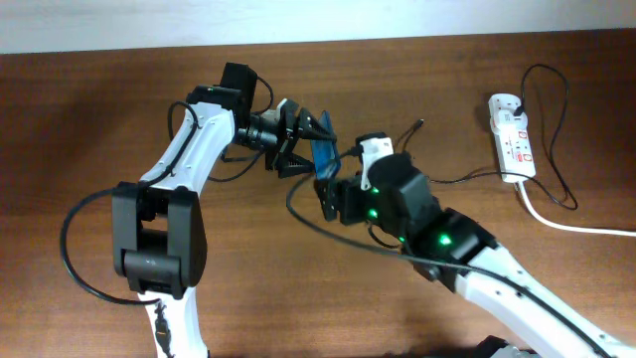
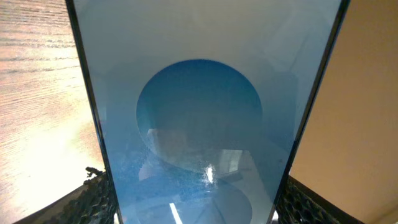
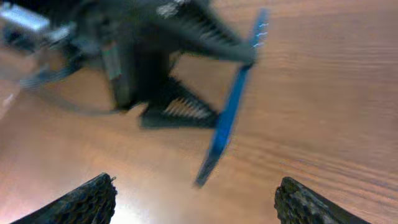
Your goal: Plug charger to phone and switch on socket
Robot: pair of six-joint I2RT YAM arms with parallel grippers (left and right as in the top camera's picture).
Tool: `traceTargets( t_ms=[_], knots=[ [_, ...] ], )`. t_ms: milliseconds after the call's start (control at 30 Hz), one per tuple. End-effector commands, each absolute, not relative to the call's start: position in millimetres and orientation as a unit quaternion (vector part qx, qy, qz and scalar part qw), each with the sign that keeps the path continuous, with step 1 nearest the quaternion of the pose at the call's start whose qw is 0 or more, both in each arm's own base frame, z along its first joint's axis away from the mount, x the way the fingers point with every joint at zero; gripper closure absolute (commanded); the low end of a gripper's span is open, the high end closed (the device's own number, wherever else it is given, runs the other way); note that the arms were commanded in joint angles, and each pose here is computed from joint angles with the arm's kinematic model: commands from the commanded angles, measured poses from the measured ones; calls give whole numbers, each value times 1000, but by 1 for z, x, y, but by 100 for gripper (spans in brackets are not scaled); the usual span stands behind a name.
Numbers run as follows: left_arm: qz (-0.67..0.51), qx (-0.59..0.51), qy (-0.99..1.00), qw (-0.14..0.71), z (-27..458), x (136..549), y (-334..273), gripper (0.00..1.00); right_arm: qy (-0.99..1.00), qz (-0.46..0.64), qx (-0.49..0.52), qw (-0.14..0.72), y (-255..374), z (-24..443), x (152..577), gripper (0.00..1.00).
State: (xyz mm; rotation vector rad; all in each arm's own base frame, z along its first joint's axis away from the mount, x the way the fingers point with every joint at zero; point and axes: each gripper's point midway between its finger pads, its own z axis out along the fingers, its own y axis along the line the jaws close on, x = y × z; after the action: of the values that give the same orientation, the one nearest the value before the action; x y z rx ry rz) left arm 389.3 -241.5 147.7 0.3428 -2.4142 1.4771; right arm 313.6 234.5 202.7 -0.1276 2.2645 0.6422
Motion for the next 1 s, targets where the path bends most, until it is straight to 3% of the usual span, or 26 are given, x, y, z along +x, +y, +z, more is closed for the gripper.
traceTargets(
  t_ms=[0,233,333,600,767,833,967],
  knots=[
    [530,110,-829,144,158,393,-246,44,884,220,37,410,223,197,340,11],
    [530,112,-828,146,158,392,-246,44,874,205,44,438,243,176,366,12],
    [531,119,-825,152,159,392,-246,44,874,198,48,440,241,173,369,21],
    [531,149,-815,177,162,391,-247,45,867,203,50,452,251,168,379,27],
    [536,158,-807,189,166,390,-248,45,864,200,54,459,250,169,381,37],
    [536,163,-805,194,166,390,-249,45,860,206,55,464,251,173,383,49],
    [524,166,-814,186,161,391,-247,46,862,220,45,454,257,172,380,59]
  ],
)
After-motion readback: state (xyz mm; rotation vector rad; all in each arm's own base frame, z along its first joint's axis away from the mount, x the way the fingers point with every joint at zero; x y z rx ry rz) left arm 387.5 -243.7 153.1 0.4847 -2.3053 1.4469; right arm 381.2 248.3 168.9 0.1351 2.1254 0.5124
